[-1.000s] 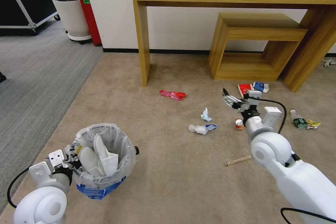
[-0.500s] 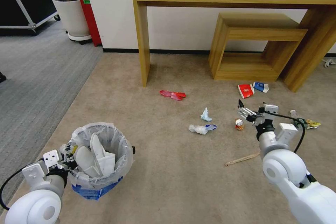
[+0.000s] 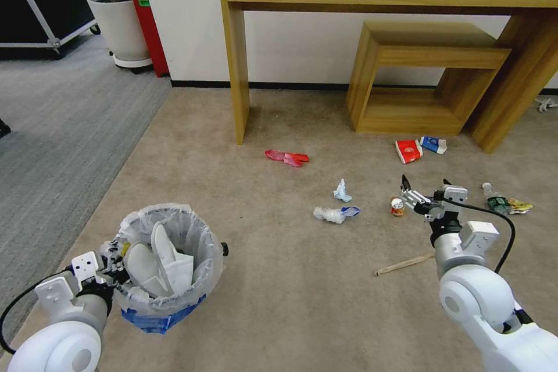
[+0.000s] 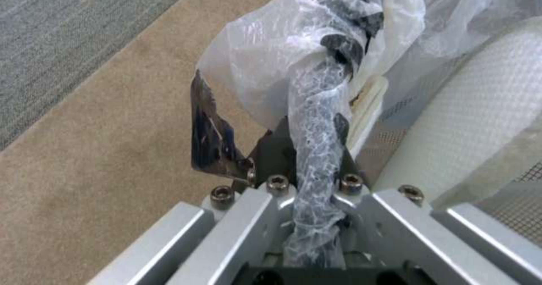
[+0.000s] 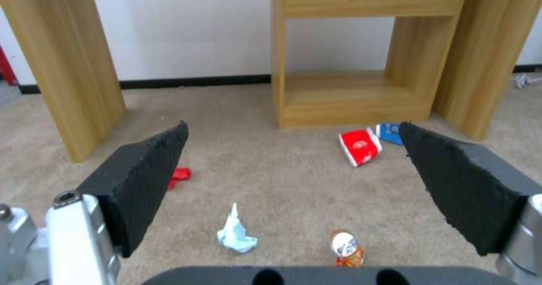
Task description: Pick up the trash bin and place the garbage on the floor into it.
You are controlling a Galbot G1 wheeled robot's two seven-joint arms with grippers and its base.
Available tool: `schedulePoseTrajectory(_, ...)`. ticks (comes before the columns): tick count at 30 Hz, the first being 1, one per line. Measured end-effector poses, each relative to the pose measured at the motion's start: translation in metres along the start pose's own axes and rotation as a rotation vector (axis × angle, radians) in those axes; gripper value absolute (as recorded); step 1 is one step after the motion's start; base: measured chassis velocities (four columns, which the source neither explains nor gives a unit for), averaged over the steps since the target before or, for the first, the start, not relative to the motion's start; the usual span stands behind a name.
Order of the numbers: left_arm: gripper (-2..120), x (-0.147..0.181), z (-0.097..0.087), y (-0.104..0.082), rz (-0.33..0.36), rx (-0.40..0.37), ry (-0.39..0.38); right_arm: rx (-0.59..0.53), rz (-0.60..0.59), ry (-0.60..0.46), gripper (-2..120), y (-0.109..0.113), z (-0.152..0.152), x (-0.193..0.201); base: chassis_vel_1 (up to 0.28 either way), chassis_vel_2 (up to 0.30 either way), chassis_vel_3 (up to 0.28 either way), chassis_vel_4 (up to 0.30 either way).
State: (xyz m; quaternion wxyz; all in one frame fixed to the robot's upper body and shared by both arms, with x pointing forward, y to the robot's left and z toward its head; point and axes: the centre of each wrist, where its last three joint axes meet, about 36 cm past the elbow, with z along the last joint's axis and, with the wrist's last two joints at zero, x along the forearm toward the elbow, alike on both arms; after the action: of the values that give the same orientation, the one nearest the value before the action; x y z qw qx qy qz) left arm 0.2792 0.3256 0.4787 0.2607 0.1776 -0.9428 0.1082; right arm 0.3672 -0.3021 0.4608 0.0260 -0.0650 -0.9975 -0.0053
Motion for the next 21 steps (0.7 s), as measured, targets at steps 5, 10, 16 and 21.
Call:
schedulePoseTrajectory(5,0,0.0011,0.0009,0.002,-0.002,0.001,0.002,-0.001,-0.007,0.001,92,0.0018,-0.0002,-0.0002,-0.017,0.015,0.028,-0.015)
schedulePoseTrajectory(10,0,0.0017,0.0011,0.0025,-0.002,0.003,0.001,-0.003,-0.013,0.002,90,0.0033,-0.0001,-0.0004,-0.095,0.087,0.096,-0.092)
schedulePoseTrajectory(16,0,0.0037,0.0005,0.002,0.001,0.007,-0.002,-0.003,-0.016,0.003,90,0.0038,0.0004,-0.0003,-0.072,0.075,0.084,-0.085)
schedulePoseTrajectory(21,0,0.0046,0.0009,0.002,0.001,0.009,-0.001,-0.003,-0.018,0.004,89,0.004,0.0007,-0.0002,-0.056,0.049,0.049,-0.058)
